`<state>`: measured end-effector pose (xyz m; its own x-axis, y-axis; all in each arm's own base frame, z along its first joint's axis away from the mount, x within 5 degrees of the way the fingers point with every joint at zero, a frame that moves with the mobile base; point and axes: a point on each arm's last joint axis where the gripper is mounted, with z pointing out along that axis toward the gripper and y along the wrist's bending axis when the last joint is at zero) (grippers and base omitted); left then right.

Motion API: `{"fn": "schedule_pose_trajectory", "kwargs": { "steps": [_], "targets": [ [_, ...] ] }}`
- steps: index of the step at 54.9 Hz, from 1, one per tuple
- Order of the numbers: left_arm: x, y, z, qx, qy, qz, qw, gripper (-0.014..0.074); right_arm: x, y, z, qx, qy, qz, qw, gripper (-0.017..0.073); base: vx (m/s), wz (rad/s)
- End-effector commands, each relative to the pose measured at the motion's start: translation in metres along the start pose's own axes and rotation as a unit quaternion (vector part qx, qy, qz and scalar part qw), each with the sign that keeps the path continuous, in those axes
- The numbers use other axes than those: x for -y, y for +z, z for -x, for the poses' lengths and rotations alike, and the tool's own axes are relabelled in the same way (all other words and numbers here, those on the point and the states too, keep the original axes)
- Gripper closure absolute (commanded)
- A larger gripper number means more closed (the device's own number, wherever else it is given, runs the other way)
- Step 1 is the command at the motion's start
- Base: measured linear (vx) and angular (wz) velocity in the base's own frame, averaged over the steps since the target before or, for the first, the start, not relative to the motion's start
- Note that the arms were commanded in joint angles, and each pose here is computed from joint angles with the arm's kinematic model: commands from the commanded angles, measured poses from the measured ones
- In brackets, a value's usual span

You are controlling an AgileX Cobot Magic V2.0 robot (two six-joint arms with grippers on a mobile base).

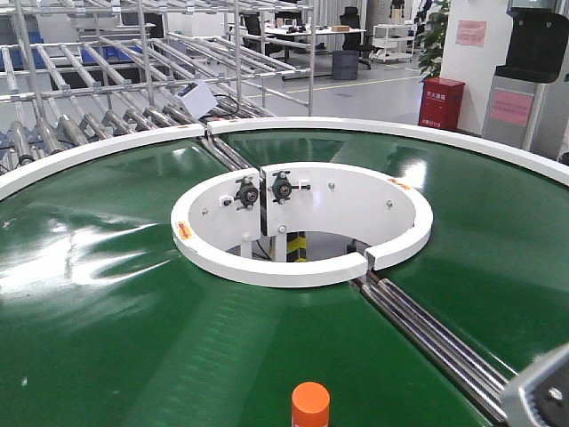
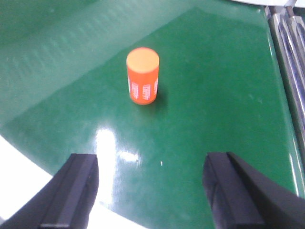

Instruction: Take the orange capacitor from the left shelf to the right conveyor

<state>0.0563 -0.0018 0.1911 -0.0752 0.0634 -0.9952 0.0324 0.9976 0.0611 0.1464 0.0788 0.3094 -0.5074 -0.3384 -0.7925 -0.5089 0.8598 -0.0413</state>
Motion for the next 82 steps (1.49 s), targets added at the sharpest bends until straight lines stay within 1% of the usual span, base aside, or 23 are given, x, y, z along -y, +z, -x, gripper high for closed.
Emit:
{"fn": "schedule_pose_trajectory", "kwargs": {
  "steps": [1, 11, 18, 33, 44, 59, 82],
  "targets": [
    [0.000, 0.001, -0.003, 0.031, -0.002, 0.000, 1.000, 0.0599, 0.001, -0.016, 0.010, 0.047, -0.013, -0.005, 0.999, 0.0083, 0.00, 0.00],
    [0.000, 0.001, -0.003, 0.031, -0.002, 0.000, 1.000, 0.0599, 0.002, -0.031, 0.006, 0.054, -0.028, -0.016, 0.998, 0.0121, 0.00, 0.00],
    [0.000, 0.001, -0.003, 0.031, -0.002, 0.000, 1.000, 0.0599, 0.003, -0.034, 0.004, 0.052, -0.036, -0.022, 0.998, 0.0182, 0.00, 0.00],
    [0.000, 0.001, -0.003, 0.031, -0.002, 0.000, 1.000, 0.0599, 0.003, -0.034, 0.004, 0.051, -0.035, -0.022, 0.998, 0.0354, 0.00, 0.00],
    [0.000, 0.001, -0.003, 0.031, -0.002, 0.000, 1.000, 0.0599, 0.003, -0.034, 0.004, 0.051, -0.035, -0.022, 0.998, 0.0461, 0.00, 0.00],
    [0.000, 0.001, -0.003, 0.031, -0.002, 0.000, 1.000, 0.0599, 0.003, -0.034, 0.004, 0.049, -0.034, -0.021, 0.998, 0.0573, 0.00, 0.00],
    [0.000, 0.001, -0.003, 0.031, -0.002, 0.000, 1.000, 0.0599, 0.003, -0.034, 0.004, 0.049, -0.037, -0.024, 0.998, 0.0570, 0.00, 0.00]
  ]
}}
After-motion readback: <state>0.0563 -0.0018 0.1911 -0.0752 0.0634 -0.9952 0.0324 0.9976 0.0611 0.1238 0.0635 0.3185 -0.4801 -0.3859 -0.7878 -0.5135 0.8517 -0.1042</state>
